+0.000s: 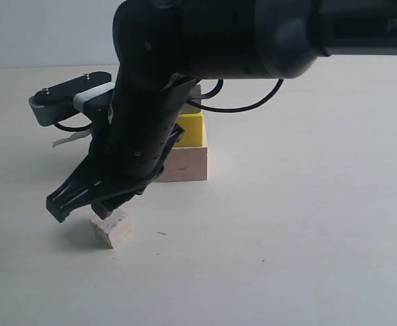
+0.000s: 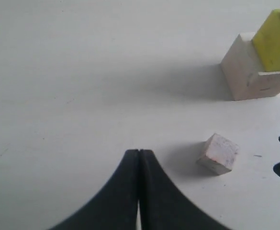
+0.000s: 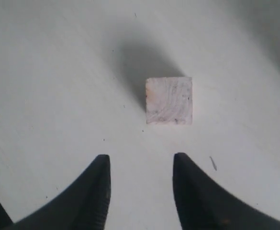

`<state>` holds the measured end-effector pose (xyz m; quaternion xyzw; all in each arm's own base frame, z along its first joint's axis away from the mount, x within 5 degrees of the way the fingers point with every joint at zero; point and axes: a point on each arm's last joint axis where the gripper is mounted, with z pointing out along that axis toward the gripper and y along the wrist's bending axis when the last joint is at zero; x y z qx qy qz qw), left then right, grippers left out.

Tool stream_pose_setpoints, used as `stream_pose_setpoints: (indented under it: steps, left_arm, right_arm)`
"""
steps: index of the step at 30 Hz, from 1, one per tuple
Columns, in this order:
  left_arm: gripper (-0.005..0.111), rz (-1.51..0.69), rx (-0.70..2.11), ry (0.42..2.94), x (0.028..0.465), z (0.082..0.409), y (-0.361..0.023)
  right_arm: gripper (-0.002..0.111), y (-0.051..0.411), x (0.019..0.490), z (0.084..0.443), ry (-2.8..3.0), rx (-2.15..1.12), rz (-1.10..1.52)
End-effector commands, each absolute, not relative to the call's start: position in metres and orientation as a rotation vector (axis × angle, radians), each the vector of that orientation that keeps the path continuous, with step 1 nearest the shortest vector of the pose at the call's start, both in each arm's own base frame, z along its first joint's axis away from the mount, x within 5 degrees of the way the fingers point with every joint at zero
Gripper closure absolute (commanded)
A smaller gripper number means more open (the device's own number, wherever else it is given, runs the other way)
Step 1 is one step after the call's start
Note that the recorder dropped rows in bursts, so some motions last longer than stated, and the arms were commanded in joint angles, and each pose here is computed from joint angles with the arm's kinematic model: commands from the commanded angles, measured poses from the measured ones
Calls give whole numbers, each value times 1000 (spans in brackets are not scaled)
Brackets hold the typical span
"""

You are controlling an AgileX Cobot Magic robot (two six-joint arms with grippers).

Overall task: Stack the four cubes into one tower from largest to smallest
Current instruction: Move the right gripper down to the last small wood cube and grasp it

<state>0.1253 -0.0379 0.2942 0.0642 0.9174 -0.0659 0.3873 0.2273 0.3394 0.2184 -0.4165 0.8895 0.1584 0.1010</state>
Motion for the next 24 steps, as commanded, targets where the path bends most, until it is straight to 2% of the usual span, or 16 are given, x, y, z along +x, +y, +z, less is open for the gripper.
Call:
stream_pose_setpoints:
  steps: [1, 7, 14, 24]
  left_arm:
    - [107, -119, 151, 2397, 118, 291, -33]
    - [107, -82, 153, 2452, 114, 288, -30]
    - [107, -74, 155, 2456, 114, 287, -29]
    - [107, -77, 155, 2448, 114, 288, -29]
  right_arm:
    - [58, 351, 234, 216, 2582, -1261, 484]
    - [52, 362, 241, 202, 2565, -1333, 476]
    - [53, 371, 248, 186, 2559, -1399, 446]
    - [53, 382, 259, 180, 2535, -1435, 394]
